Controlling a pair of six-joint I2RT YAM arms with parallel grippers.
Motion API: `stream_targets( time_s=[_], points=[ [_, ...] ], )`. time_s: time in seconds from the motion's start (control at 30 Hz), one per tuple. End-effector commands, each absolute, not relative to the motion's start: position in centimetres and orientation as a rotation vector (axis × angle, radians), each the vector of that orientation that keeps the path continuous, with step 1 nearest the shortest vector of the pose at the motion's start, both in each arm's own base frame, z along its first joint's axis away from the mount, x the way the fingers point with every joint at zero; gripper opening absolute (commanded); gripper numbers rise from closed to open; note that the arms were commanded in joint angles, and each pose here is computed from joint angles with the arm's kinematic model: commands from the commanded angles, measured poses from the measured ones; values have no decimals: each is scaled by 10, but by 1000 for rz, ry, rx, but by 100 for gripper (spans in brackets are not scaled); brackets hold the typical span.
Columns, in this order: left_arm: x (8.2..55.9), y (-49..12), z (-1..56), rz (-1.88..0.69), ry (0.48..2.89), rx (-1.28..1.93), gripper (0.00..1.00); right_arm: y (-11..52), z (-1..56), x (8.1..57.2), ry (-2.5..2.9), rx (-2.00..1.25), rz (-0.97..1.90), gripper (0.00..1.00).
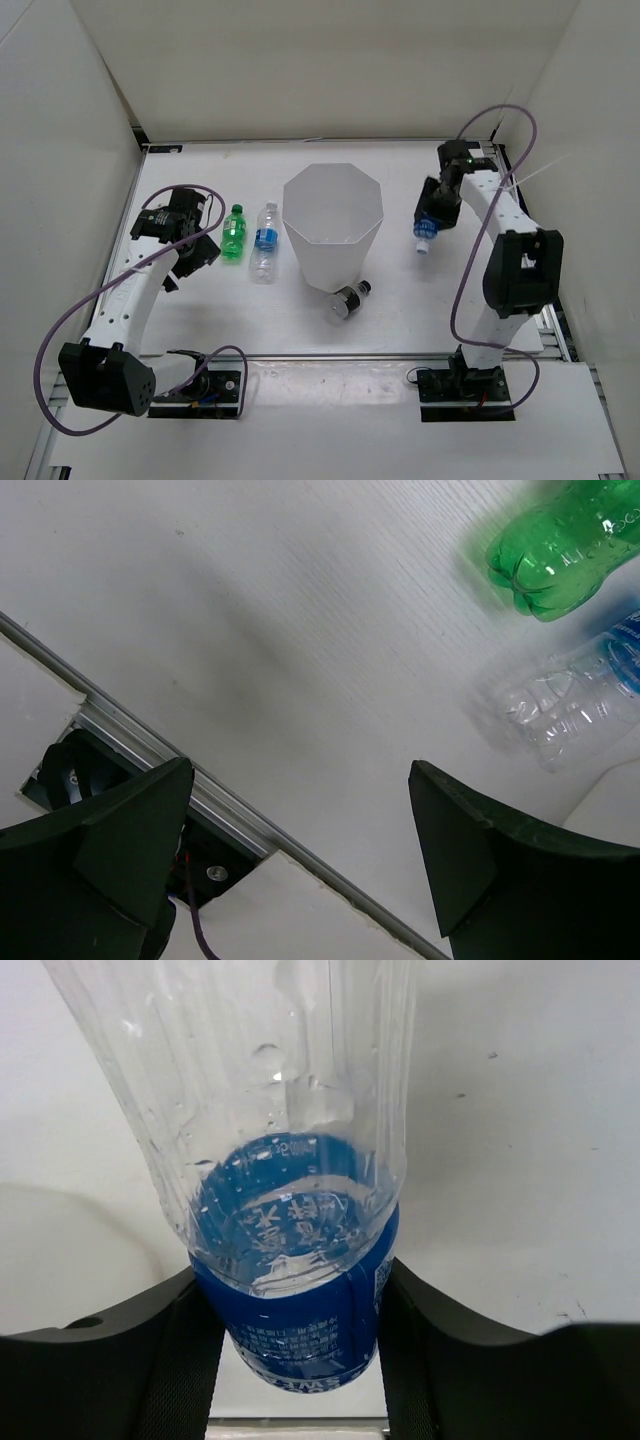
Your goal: Put the plastic bottles in the bin
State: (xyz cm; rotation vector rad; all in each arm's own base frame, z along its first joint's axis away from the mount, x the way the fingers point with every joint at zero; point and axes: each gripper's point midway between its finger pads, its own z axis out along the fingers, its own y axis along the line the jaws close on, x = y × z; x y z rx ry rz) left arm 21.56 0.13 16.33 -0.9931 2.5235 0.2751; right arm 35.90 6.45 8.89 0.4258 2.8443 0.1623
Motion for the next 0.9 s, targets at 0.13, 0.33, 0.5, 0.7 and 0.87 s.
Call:
stream_targets(
  time_s=[0.13, 0.33, 0.5, 0.7, 0.87],
  points=[
    [214, 5, 165, 297, 2498, -1011, 100, 143, 350, 364, 2232, 194, 502, 36],
    [227, 3, 172, 261, 2459, -1009, 100, 214, 439, 331, 1901, -136, 593, 39],
    [250, -14, 191, 5, 2320, -963, 100, 270, 382, 304, 2040, -357, 596, 71],
    [309, -41, 198, -189, 2251, -729, 100, 275, 395, 284, 2087, -388, 544, 100],
    [358, -42, 172, -76, 2363, -594, 100, 268, 445, 262, 1963, -406, 661, 100]
  ],
)
